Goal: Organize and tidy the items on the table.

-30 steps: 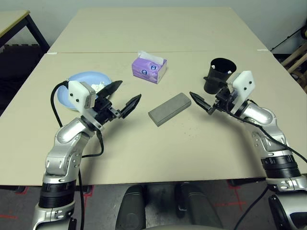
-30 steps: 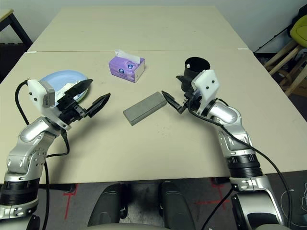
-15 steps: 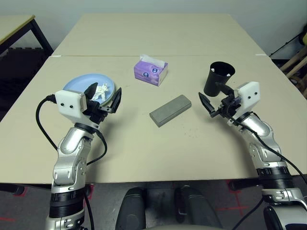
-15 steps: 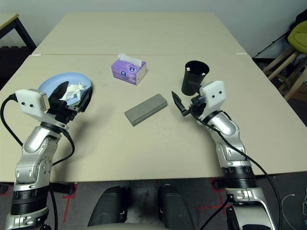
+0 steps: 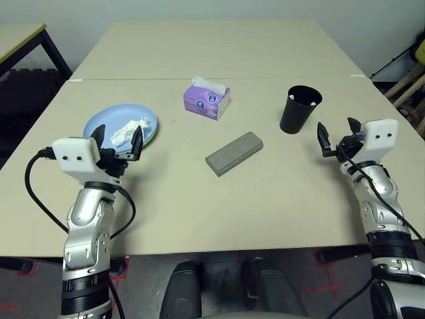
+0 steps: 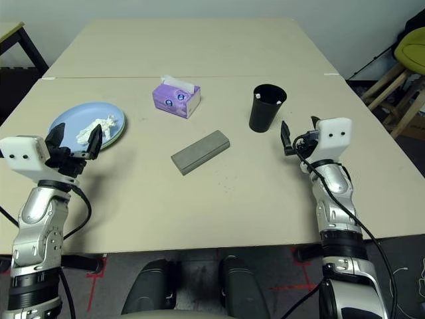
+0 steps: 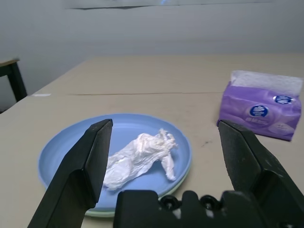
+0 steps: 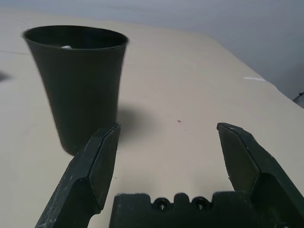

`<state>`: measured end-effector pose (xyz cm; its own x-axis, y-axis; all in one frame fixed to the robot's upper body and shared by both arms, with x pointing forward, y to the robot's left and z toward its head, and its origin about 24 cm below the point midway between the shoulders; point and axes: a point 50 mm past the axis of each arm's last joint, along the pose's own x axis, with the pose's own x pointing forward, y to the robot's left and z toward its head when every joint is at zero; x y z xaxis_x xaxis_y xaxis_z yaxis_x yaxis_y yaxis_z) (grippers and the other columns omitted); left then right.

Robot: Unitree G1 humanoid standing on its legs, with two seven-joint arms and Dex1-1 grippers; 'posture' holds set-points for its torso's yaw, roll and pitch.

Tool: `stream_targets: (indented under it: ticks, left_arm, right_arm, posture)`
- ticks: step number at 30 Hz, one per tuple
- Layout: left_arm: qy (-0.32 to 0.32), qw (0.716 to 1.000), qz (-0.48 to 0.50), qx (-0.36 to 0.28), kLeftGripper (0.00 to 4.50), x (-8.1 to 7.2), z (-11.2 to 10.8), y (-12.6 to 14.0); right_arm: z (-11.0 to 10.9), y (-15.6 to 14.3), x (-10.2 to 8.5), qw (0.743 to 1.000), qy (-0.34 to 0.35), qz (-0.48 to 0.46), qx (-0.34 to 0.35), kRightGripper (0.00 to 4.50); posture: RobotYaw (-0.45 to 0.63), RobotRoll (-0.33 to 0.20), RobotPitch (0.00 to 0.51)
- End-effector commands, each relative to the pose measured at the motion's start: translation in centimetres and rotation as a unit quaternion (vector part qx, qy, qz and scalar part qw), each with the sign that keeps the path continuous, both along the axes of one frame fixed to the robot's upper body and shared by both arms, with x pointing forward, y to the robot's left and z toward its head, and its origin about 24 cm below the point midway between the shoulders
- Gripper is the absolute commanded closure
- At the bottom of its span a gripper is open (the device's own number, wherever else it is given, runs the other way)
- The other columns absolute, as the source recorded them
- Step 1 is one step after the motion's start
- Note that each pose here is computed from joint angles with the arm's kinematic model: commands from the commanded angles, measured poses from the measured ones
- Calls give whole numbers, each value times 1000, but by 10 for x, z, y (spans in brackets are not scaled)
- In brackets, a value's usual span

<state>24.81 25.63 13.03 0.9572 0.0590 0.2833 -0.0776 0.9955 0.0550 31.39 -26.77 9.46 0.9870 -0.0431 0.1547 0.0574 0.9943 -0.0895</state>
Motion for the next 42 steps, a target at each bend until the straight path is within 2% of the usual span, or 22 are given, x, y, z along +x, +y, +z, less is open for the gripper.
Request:
stream_targets:
  ticks: [1, 9, 14, 19, 28, 36, 42]
  left_arm:
    - [15, 1000, 19, -13, 0, -3, -10, 8]
    - [58, 998, 28, -19, 0, -11, -32, 20]
    - [62, 998, 20, -8, 0, -13, -38, 22]
    - [26, 1000, -5, -12, 0, -12, -32, 17]
    - [12, 1000, -19, -19, 0, -10, -29, 12]
    - [17, 1000, -18, -16, 0, -7, -28, 14]
    - [24, 999, -21, -19, 0, -6, -28, 13]
  right_arm:
    - [2, -13, 2, 999, -12, -33, 32, 41]
    - [-3, -34, 1, 996, -23, -75, 48, 41]
    - [-7, -35, 2, 995, -23, -80, 55, 41]
    - [-11, -34, 1, 995, -35, -85, 40, 41]
    - [-12, -34, 0, 993, -56, -99, 39, 41]
    - [-16, -33, -1, 994, -50, -93, 42, 41]
    - [-23, -28, 0, 996, -21, -62, 62, 41]
  posture:
    - [109, 0, 67]
    - [114, 0, 53]
    - [113, 0, 46]
    - [108, 0, 46]
    - [102, 0, 53]
    - [102, 0, 59]
    - [102, 0, 65]
